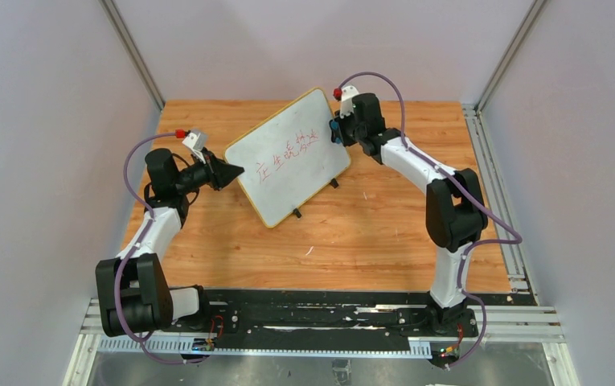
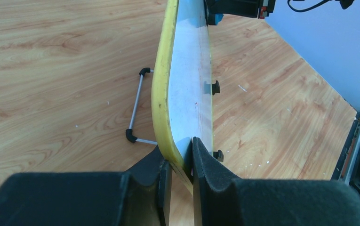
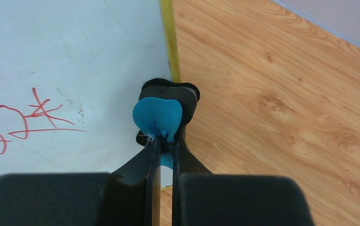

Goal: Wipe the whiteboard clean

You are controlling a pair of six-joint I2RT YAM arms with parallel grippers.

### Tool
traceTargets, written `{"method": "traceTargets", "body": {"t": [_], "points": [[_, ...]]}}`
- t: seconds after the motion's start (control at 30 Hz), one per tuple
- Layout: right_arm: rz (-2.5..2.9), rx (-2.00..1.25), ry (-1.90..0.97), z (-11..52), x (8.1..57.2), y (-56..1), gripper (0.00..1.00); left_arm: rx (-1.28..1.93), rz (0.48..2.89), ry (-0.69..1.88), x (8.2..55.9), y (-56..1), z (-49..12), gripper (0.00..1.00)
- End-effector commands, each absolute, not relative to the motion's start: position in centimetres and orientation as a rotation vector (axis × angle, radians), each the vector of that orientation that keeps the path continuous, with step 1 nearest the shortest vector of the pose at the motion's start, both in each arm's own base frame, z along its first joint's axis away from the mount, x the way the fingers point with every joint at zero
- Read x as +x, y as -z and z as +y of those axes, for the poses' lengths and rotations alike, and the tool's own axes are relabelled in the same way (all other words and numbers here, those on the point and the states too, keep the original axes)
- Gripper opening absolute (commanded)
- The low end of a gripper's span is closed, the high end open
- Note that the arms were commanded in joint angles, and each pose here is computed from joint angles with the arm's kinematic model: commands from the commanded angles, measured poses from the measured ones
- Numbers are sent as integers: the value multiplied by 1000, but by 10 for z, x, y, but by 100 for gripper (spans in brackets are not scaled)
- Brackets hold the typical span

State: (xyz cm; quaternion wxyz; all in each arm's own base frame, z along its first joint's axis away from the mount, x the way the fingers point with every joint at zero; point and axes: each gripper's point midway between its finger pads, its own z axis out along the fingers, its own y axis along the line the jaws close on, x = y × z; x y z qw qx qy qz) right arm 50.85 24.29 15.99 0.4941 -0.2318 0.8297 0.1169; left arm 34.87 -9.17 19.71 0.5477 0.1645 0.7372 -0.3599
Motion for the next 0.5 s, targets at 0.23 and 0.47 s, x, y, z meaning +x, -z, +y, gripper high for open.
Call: {"method": "traceTargets", "body": {"t": [0.23, 0.47], "points": [[2018, -596, -247, 253, 506, -152, 1, 457, 1763, 738, 352, -178, -82, 0], [2061, -575, -152, 232, 500, -132, 1, 457, 1762, 738, 352, -178, -82, 0]]}}
